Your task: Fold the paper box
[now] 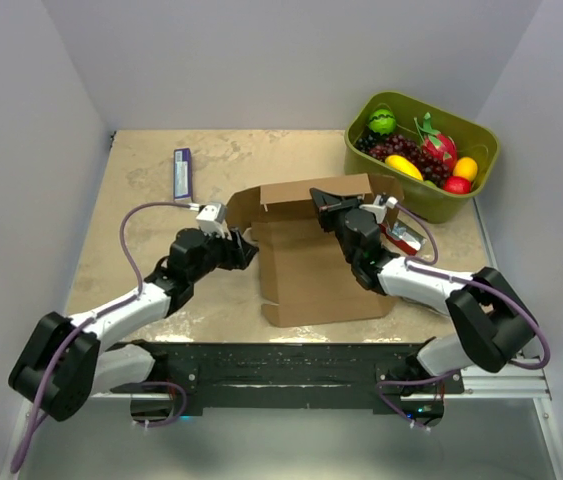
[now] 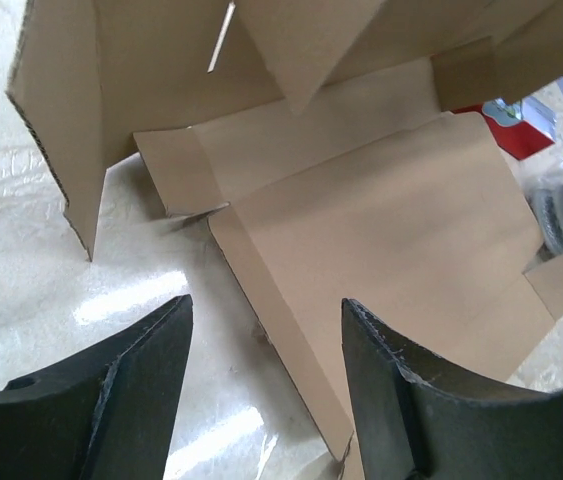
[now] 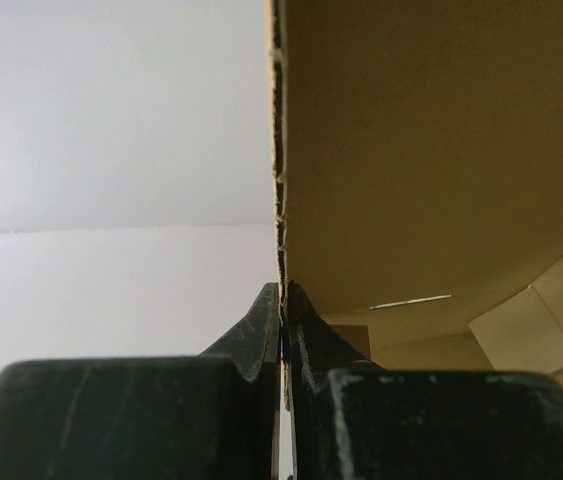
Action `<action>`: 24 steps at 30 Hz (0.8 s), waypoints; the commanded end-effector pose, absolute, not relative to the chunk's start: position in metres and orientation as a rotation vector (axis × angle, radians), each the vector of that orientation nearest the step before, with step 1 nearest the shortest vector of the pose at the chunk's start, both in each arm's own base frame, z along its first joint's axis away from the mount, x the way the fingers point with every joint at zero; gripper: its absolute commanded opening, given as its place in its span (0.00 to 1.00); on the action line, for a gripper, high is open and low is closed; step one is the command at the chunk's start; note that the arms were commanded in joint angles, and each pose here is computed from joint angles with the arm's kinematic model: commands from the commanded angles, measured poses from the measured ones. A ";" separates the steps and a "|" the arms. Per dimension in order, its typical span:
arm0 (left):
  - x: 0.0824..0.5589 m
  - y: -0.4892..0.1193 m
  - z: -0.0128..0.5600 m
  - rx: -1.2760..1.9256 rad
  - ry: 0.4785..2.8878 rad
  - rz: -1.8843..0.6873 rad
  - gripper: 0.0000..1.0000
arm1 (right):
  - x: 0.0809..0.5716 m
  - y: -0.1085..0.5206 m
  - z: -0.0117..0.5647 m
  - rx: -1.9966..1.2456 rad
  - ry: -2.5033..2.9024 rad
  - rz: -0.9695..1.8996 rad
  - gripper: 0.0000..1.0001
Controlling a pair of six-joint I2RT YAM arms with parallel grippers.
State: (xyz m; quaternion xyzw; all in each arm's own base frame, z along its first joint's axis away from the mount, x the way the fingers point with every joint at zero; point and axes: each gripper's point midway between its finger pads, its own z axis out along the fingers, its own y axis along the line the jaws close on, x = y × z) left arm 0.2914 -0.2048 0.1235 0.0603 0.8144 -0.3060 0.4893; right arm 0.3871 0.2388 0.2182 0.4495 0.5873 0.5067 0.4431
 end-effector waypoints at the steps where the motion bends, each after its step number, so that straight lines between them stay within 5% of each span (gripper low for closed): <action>1: 0.315 -0.210 0.144 0.056 1.892 -0.752 0.66 | 0.382 0.226 0.198 1.163 1.479 1.139 0.00; 24: 0.295 -0.138 0.132 -0.061 1.922 -0.558 0.63 | 0.349 0.282 0.174 1.204 1.622 1.055 0.00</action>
